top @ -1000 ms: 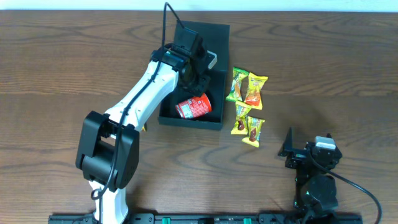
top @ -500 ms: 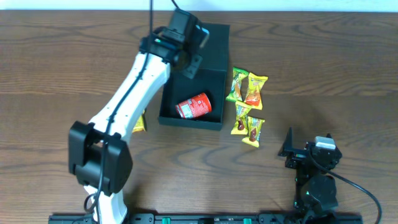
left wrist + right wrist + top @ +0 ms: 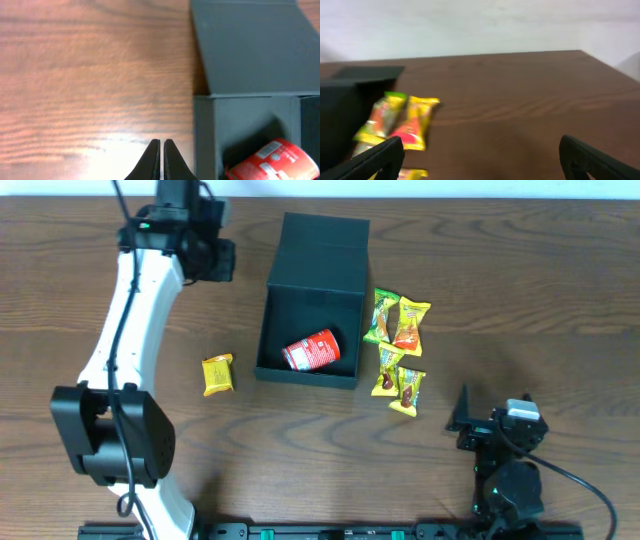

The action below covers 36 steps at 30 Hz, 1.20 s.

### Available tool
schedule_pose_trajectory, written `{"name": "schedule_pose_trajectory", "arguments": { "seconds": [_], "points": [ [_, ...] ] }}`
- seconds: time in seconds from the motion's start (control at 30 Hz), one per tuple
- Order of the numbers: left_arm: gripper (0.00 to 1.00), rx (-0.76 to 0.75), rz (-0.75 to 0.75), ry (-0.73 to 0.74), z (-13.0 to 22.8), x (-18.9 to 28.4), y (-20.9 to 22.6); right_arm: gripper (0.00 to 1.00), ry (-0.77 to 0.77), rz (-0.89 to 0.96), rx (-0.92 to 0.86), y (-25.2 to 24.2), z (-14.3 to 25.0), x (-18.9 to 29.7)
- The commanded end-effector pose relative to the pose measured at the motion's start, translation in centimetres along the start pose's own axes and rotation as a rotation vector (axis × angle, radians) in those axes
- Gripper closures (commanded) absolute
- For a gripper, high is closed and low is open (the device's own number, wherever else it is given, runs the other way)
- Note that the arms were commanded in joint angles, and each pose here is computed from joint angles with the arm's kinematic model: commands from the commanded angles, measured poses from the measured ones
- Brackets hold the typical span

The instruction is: Pack container

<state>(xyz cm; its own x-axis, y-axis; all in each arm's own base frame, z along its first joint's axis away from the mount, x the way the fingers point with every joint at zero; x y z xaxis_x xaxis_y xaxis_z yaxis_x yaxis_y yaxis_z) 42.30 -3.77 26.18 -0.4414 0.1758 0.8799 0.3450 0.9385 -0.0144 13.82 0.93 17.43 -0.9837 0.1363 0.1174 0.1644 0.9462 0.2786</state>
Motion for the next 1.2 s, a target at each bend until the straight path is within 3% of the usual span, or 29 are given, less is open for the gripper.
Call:
{"name": "schedule_pose_trajectory", "arguments": {
  "seconds": [0.0,0.27,0.43,0.47,0.53,0.6,0.67,0.73,0.77,0.83,0.97,1.17],
  "points": [
    [0.94,0.035,0.010,-0.018,0.0,1.3,0.5,0.01,-0.022,-0.190,-0.246,1.5,-1.2,0.2],
    [0.94,0.011,0.020,0.040,1.2,0.0,1.5,0.01,-0.063,-0.555,-0.652,4.1,-4.4,1.6],
    [0.94,0.013,0.133,0.018,0.9,-1.3,0.9,0.01,0.064,-0.651,-0.927,4.6,-4.5,2.0],
    [0.90,0.011,0.165,0.007,0.8,-1.6,0.7,0.01,0.087,-0.658,-0.971,4.7,-4.4,2.0],
    [0.83,0.010,0.203,-0.009,0.6,-2.0,0.6,0.14,0.105,-0.669,-0.983,4.8,-4.4,2.0],
    [0.83,0.007,0.213,-0.017,0.5,-2.4,0.6,0.34,0.080,-0.644,-0.955,4.6,-4.4,1.9],
    [0.83,0.005,0.211,-0.022,0.4,-2.5,0.6,0.49,0.019,-0.621,-0.925,4.4,-4.7,1.9],
    [0.85,0.005,0.203,-0.019,0.4,-2.5,0.7,0.81,-0.080,-0.567,-0.950,3.8,-5.5,1.8],
    [0.91,0.011,0.194,-0.008,0.6,-2.5,0.7,0.90,-0.112,-0.545,-0.958,3.6,-6.1,1.8],
    [0.94,0.034,0.173,0.021,0.9,-2.6,0.8,0.98,-0.147,-0.520,-0.952,3.5,-7.2,1.9],
    [0.94,0.090,0.110,0.092,2.0,-3.3,1.2,0.99,-0.134,-0.463,-0.781,4.7,-11.3,1.5],
    [0.94,0.116,0.148,0.177,4.5,-5.2,0.7,0.99,0.167,-0.448,-0.429,9.0,-16.8,-3.9]
  ]
}}
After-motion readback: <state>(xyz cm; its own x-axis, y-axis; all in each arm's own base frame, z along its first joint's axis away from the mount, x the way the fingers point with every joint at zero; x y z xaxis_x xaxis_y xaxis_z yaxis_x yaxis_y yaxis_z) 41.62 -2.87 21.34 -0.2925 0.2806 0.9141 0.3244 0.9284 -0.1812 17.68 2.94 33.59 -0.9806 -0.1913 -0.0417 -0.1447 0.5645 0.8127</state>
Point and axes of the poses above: each gripper's point midway between its finger pads, its own x axis back along the fingers, its own y axis along the line the jaws close on, z = x × y, the point moved 10 cm from there along x, back along the fingers, and after that the axes turned 13 degrees about -x, right-handed, at the moved point
